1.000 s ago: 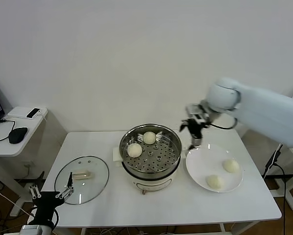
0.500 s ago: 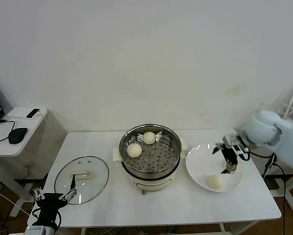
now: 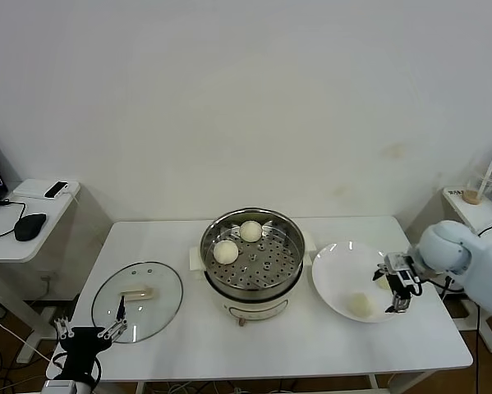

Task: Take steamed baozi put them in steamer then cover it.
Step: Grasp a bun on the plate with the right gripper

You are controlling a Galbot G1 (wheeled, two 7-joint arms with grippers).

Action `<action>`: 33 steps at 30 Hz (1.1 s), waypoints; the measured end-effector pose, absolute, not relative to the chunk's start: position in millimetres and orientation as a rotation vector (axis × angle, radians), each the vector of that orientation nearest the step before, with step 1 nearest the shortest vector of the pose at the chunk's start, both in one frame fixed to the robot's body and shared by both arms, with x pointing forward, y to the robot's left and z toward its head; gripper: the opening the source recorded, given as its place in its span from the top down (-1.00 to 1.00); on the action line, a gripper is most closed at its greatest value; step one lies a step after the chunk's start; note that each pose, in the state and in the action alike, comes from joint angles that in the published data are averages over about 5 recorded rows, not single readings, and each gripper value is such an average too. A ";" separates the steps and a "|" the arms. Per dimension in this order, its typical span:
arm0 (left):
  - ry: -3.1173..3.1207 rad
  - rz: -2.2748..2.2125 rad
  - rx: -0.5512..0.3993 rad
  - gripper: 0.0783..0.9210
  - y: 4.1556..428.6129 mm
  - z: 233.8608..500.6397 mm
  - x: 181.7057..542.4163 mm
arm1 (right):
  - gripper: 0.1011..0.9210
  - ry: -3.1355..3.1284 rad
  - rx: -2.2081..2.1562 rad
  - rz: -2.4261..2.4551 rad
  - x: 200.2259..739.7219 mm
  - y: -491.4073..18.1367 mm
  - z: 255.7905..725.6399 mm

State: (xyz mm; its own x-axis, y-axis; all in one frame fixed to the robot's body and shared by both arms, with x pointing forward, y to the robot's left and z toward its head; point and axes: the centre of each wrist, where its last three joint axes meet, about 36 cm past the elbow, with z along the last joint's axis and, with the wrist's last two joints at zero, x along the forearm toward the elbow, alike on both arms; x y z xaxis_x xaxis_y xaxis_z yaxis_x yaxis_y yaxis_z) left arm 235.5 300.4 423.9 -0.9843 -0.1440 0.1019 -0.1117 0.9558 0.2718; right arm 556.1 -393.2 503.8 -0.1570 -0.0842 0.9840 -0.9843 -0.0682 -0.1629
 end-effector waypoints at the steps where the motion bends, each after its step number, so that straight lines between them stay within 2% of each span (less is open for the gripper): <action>1: -2.986 -0.405 0.197 -0.77 300.6 423.6 235.5 | -0.76 -1.351 1.243 1.341 557.3 -392.8 500.0; 16: -2.979 -0.416 0.212 -0.77 305.4 421.9 235.5 | -0.74 -1.367 1.254 1.294 569.1 -376.0 463.6; 27: -2.982 -0.411 0.215 -0.77 304.7 422.2 235.8 | -0.37 -1.375 1.254 1.267 572.7 -371.1 457.5; 33: -2.983 -0.411 0.215 -0.77 304.9 422.7 235.8 | -0.29 -1.371 1.251 1.258 575.4 -373.5 460.6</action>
